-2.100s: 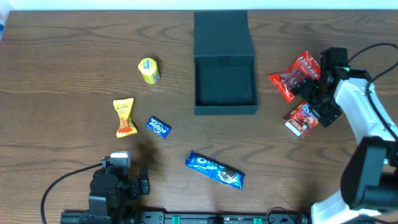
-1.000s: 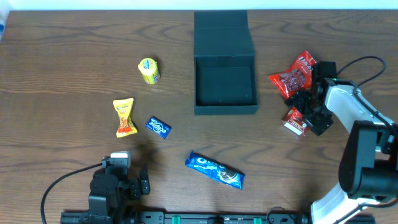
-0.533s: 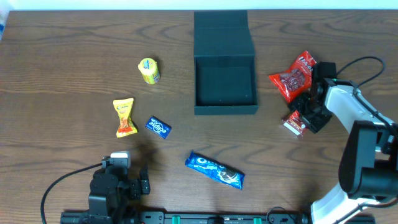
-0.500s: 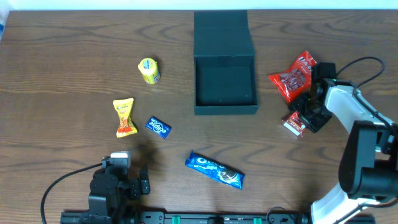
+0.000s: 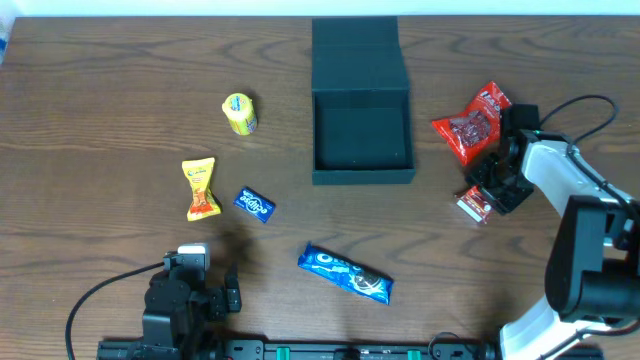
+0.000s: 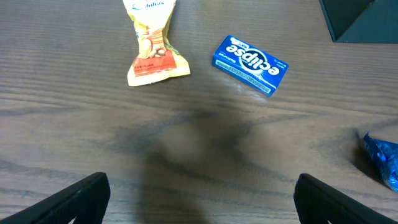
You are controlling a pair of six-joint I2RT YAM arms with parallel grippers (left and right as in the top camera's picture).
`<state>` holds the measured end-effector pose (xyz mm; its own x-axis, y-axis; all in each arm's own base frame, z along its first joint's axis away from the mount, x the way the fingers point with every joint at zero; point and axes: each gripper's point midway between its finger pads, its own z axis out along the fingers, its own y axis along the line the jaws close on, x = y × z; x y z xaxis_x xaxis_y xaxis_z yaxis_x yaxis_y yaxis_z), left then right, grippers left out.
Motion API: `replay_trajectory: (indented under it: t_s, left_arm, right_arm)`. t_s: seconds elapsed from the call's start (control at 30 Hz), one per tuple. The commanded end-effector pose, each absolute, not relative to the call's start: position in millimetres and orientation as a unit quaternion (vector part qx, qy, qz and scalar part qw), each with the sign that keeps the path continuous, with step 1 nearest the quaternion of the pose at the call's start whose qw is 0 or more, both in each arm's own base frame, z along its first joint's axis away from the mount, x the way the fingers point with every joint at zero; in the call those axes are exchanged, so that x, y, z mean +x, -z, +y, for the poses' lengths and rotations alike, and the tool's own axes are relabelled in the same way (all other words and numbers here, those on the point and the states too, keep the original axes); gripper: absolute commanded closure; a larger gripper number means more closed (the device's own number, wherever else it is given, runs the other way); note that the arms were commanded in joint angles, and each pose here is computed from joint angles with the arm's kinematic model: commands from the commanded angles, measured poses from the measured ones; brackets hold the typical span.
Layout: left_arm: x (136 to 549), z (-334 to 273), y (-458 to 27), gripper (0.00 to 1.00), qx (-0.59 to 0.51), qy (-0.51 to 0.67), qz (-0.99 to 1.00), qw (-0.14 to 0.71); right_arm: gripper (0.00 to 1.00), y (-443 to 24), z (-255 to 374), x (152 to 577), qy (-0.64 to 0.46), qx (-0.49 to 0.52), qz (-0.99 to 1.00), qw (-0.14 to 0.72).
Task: Pack container
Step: 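Close the right gripper on the Hello Panda box and lift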
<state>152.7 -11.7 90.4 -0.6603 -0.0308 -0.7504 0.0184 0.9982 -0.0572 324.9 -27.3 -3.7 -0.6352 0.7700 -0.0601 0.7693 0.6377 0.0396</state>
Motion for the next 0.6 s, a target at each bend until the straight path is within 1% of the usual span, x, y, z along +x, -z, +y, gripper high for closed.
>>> replay_trajectory:
  t_s: [0.0,0.13,0.27,0.33,0.43,0.57]
  left_arm:
    - [147.1,-10.6,-73.4,0.05,0.002,0.024,0.922,0.387]
    - [147.1,-10.6,-73.4,0.05,0.002,0.024,0.922,0.387]
    - [147.1,-10.6,-73.4,0.05,0.002,0.024,0.922,0.387]
    - [147.1,-10.6,-73.4,0.05,0.002,0.024,0.922,0.387]
    - [147.1,-10.6,-73.4,0.05,0.002,0.024,0.922,0.387]
    - [147.1,-10.6,-73.4,0.05,0.002,0.024,0.922,0.387]
  right_arm:
    - [0.53,14.7,-28.0,312.2,0.004,0.429,0.903,0.017]
    - [0.53,11.4,-28.2,313.6,0.002,0.429,0.903,0.022]
    - [0.54,-2.5,-28.5,318.5,-0.006,0.428,0.903,0.042]
    - [0.57,-14.6,-28.6,320.9,-0.012,0.428,0.902,0.058]
    - [0.58,-34.3,-28.4,321.9,-0.020,0.424,0.902,0.079]
    - [0.62,-64.7,-27.4,314.4,-0.027,0.417,0.903,0.100]
